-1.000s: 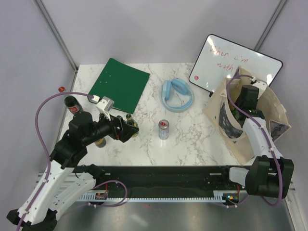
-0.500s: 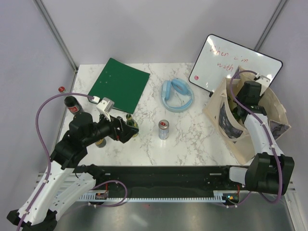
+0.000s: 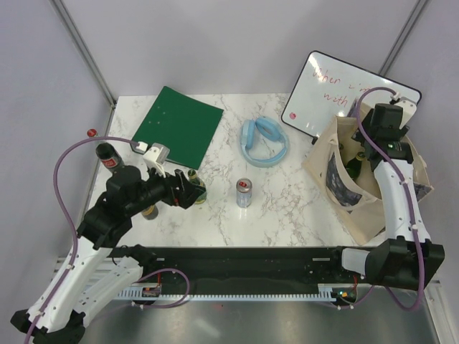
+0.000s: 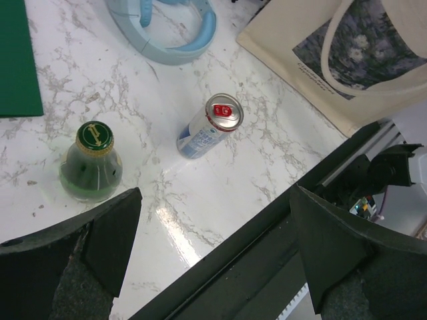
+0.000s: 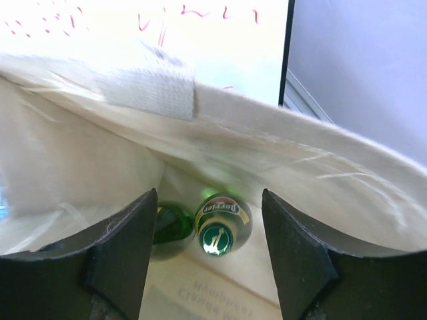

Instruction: Place the beverage into the canvas bag

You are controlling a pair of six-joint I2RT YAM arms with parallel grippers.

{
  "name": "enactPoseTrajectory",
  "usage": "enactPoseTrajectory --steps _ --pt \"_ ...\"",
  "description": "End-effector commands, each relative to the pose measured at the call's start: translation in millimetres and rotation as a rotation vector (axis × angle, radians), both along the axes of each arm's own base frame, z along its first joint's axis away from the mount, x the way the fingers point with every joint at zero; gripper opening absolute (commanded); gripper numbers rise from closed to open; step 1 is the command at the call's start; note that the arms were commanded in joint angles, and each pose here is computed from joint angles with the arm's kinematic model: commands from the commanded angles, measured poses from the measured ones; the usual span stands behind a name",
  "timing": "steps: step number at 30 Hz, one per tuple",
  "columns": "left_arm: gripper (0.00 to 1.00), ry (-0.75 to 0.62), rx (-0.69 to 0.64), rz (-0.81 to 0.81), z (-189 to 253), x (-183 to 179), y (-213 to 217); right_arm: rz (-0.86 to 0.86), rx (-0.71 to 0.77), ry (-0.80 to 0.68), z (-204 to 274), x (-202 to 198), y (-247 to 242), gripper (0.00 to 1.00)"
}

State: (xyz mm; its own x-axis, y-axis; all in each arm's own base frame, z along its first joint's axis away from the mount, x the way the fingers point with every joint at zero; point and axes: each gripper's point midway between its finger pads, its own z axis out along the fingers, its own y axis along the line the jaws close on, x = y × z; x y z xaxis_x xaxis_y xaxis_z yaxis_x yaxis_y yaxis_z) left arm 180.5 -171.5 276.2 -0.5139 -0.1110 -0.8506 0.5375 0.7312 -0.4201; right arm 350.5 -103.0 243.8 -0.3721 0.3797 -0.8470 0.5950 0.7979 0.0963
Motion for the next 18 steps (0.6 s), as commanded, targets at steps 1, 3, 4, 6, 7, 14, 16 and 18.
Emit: enactPoseTrajectory --steps 1,3,4,6,7,14,16,18 --pt "0.99 0.035 0.0 0.141 5 15 14 -0.021 0.018 -0.029 40 -19 2 0.72" --pt "1.0 0.038 0.012 0.221 7 22 24 -0.01 0.021 -0.06 61 -23 5 0.72" --pt "1.0 0.039 0.015 0.245 8 24 28 -0.003 0.026 -0.045 64 -28 7 0.72" --pt "1.0 0.031 0.018 0.298 13 26 36 0.041 0.036 -0.09 88 -31 15 0.71" --pt "1.0 0.028 0.022 0.311 14 27 39 0.059 0.039 -0.094 94 -34 18 0.71" --pt "1.0 -0.021 0.089 0.274 25 20 45 0.38 0.11 -0.312 171 -44 78 0.71" --pt "1.0 -0.04 0.079 0.205 31 12 38 0.49 0.153 -0.406 189 -44 103 0.71" --pt "1.0 -0.064 0.057 0.175 40 6 36 0.517 0.178 -0.437 194 -46 115 0.71"
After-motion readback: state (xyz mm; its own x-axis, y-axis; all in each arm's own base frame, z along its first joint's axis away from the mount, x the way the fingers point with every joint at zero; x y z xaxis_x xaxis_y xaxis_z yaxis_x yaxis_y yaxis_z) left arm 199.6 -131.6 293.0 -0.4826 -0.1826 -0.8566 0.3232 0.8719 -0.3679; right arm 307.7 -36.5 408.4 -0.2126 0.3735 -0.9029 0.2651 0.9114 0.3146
